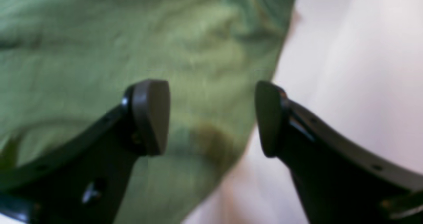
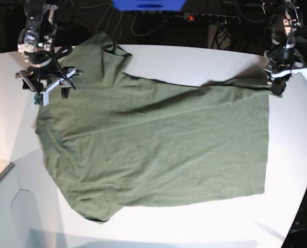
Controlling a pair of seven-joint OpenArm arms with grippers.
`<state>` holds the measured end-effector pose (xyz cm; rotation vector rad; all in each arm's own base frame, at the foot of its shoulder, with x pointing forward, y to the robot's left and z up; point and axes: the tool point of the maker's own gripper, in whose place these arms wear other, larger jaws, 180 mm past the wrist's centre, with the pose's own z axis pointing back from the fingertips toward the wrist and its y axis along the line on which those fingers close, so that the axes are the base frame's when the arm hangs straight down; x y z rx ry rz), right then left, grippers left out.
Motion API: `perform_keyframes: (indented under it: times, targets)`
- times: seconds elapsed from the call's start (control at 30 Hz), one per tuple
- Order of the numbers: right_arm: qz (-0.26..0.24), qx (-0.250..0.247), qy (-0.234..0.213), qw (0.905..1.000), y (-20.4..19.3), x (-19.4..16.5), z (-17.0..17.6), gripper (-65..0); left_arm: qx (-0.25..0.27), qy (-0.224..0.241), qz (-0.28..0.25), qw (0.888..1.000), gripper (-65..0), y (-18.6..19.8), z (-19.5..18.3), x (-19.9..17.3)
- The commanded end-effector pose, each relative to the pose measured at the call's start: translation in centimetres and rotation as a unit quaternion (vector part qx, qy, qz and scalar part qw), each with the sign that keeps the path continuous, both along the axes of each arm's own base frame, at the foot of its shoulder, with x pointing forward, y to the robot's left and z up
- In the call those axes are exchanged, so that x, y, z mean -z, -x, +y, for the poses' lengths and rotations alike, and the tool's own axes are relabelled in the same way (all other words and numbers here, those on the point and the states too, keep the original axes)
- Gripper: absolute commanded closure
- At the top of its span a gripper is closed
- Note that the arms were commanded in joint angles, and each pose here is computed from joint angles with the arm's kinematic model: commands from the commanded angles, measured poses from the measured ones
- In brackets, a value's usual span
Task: Layout the t-shirt on the table in an organized manner, then fold the t-shirt properly
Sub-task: 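Move the right gripper to the shoulder and grasp the fabric, then pull the shoulder with the right gripper away from the left gripper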
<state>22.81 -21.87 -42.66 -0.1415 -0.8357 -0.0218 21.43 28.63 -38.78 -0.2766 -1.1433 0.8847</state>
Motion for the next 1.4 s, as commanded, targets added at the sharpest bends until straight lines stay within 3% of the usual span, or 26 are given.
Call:
perform_keyframes:
  times: [0.0,0.3,0.77,0.83,0.9,1.07,1.2,1.37]
  targets:
    - [-0.01,0.008,0.001,0.9999,0.3,-0.5,-0.3,-41.7,0.0,-0.01,-0.022,1.0,-0.1,-0.5,0.4,-1.3]
    - [0.063,0.023,-0.018,0.9976,7.2,2.6,0.8,-41.8,-0.001,-0.011,-0.023,1.0,-0.1,-0.6,0.4,-1.3]
    - [0.109,0.002,-0.049,0.9928,8.9,5.9,3.7,-41.3,0.0,-0.014,-0.023,1.0,-0.1,-0.6,0.6,-1.4]
    - [0.115,-0.002,-0.054,0.9919,9.1,6.3,4.2,-38.4,0.0,-0.015,-0.023,1.0,-0.1,-0.6,0.7,-1.5]
    - [0.117,-0.006,-0.055,0.9916,9.2,6.5,4.3,-31.2,0.0,-0.016,-0.023,1.0,-0.1,-0.6,0.7,-1.5]
    - [0.11,-0.004,-0.052,0.9925,8.5,6.2,4.0,-0.2,0.0,-0.016,-0.022,1.0,-0.1,-0.5,0.7,-1.4]
    - [0.098,-0.001,-0.041,0.9943,8.1,5.4,2.9,0.0,0.0,-0.014,-0.022,1.0,-0.1,-0.4,0.7,-1.5]
    - [0.076,-0.031,-0.035,0.996,7.9,2.9,1.8,0.0,0.008,-0.027,-0.039,0.999,-0.1,-0.4,0.3,-3.3]
